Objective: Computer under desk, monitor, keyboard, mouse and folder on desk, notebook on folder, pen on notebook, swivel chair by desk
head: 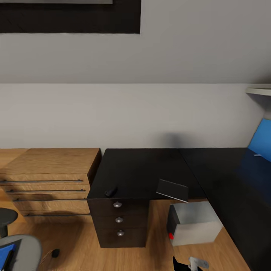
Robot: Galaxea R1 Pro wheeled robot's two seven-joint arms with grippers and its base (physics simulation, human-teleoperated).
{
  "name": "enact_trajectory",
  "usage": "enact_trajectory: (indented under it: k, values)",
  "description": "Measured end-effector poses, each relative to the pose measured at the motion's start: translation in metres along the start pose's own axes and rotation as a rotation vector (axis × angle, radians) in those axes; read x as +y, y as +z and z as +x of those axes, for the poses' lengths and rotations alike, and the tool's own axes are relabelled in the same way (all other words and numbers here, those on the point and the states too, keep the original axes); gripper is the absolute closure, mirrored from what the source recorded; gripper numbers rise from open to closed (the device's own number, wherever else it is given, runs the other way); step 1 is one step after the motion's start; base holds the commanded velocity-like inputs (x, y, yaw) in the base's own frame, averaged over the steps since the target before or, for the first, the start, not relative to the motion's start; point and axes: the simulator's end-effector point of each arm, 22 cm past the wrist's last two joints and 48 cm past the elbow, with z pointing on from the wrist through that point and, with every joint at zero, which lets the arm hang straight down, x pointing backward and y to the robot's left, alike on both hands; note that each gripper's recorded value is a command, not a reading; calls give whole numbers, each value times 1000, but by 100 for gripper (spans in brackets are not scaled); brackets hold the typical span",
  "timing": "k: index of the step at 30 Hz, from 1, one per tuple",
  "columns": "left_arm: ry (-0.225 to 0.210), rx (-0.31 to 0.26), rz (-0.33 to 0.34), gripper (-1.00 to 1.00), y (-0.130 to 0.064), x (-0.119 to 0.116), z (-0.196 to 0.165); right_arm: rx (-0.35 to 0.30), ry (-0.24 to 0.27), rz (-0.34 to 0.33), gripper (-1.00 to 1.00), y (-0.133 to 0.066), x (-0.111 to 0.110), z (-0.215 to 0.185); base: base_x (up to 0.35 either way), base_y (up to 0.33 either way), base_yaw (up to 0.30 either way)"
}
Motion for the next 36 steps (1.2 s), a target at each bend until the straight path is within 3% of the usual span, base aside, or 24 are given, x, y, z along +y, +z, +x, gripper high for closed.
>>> enact_trajectory:
  k: [6, 14, 21, 30, 36]
  values:
    - [-1, 15, -4, -100, -9, 0, 2, -50, -6, 1, -100, -7, 1, -17, 0, 0, 149]
    - [0, 24, -7, -100, -20, 0, -1, -59, -7, 7, -100, -16, 2, -27, 0, 0, 68]
    - [5, 35, -2, -100, -29, -4, -2, -79, -6, 56, -100, -24, -7, -38, 0, 0, 81]
    - [85, 28, 35, -100, -43, -15, -2, -100, -7, 78, -100, -34, -11, -51, 0, 0, 12]
    - [112, -47, 30, -100, -58, -11, -7, -102, -6, 80, -100, -40, -10, -57, 0, 0, 1]
